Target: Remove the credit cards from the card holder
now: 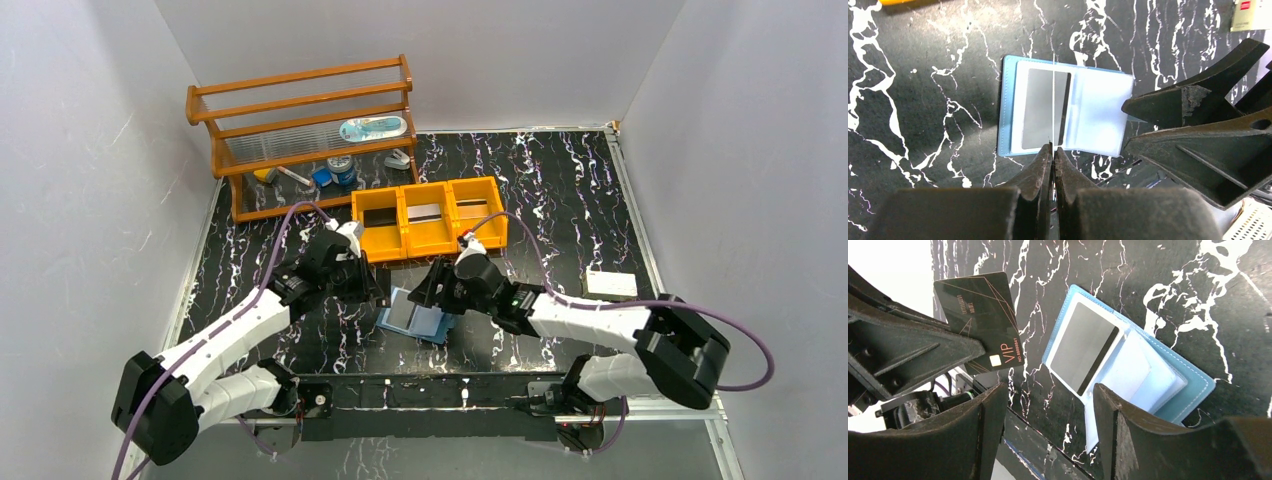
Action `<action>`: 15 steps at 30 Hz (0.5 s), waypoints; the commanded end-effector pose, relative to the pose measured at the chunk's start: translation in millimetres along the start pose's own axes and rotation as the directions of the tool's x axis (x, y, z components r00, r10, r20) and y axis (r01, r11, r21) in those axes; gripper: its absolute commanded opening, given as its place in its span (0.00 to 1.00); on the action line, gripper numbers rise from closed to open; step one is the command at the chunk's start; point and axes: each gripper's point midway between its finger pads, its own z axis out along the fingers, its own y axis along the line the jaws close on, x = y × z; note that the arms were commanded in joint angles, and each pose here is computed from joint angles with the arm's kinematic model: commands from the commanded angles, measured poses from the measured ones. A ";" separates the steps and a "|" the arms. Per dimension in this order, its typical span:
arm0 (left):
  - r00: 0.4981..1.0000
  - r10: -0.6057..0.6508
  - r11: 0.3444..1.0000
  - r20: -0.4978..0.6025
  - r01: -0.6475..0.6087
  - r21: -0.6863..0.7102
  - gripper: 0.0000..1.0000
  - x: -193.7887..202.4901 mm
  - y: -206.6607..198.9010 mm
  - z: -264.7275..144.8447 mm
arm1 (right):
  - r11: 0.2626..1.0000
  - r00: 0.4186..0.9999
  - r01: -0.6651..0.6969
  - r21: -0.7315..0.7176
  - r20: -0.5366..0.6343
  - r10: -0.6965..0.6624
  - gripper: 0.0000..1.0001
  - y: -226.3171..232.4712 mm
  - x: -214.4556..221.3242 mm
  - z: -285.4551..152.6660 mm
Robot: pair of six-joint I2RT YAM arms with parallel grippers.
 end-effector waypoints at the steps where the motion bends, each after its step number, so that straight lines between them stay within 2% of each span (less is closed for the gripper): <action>1: 0.999 0.009 0.999 0.050 -0.011 0.052 0.00 -21.0 -20.1 -14.8 | 0.999 0.989 0.018 -0.034 0.145 -0.013 0.72 11.3 -30.2 -15.6; 3: 0.998 -0.022 0.996 0.054 0.018 0.084 0.00 -27.1 -23.6 -16.3 | 0.998 0.980 0.050 -0.047 0.195 -0.040 0.73 13.5 -39.1 -22.7; 5: 0.997 -0.068 0.988 0.049 0.060 0.146 0.00 -35.2 -26.5 -18.4 | 0.991 0.973 0.099 -0.086 0.219 -0.078 0.81 17.3 -40.8 -28.8; 6: 0.995 -0.094 0.979 0.034 0.086 0.186 0.00 -38.8 -27.9 -20.1 | 0.990 0.972 0.111 -0.085 0.218 -0.090 0.82 16.2 -40.2 -31.0; 8: 0.989 -0.150 0.954 0.009 0.143 0.263 0.00 -47.0 -26.9 -23.6 | 0.995 0.969 0.094 -0.028 0.230 -0.085 0.82 7.5 -45.7 -34.4; 11: 0.985 -0.173 0.907 -0.009 0.163 0.389 0.00 -52.8 -35.8 -30.8 | 0.996 0.967 0.092 0.019 0.237 -0.094 0.82 2.5 -57.5 -37.6; 13: 0.987 -0.161 0.881 -0.009 0.147 0.449 0.00 -51.2 -43.5 -33.8 | 0.997 0.970 0.079 0.000 0.232 -0.077 0.83 4.9 -68.4 -38.8; 15: 0.988 -0.153 0.851 -0.019 0.141 0.505 0.00 -46.5 -50.0 -36.1 | 0.993 0.975 0.078 -0.085 0.213 -0.058 0.83 18.4 -75.3 -40.6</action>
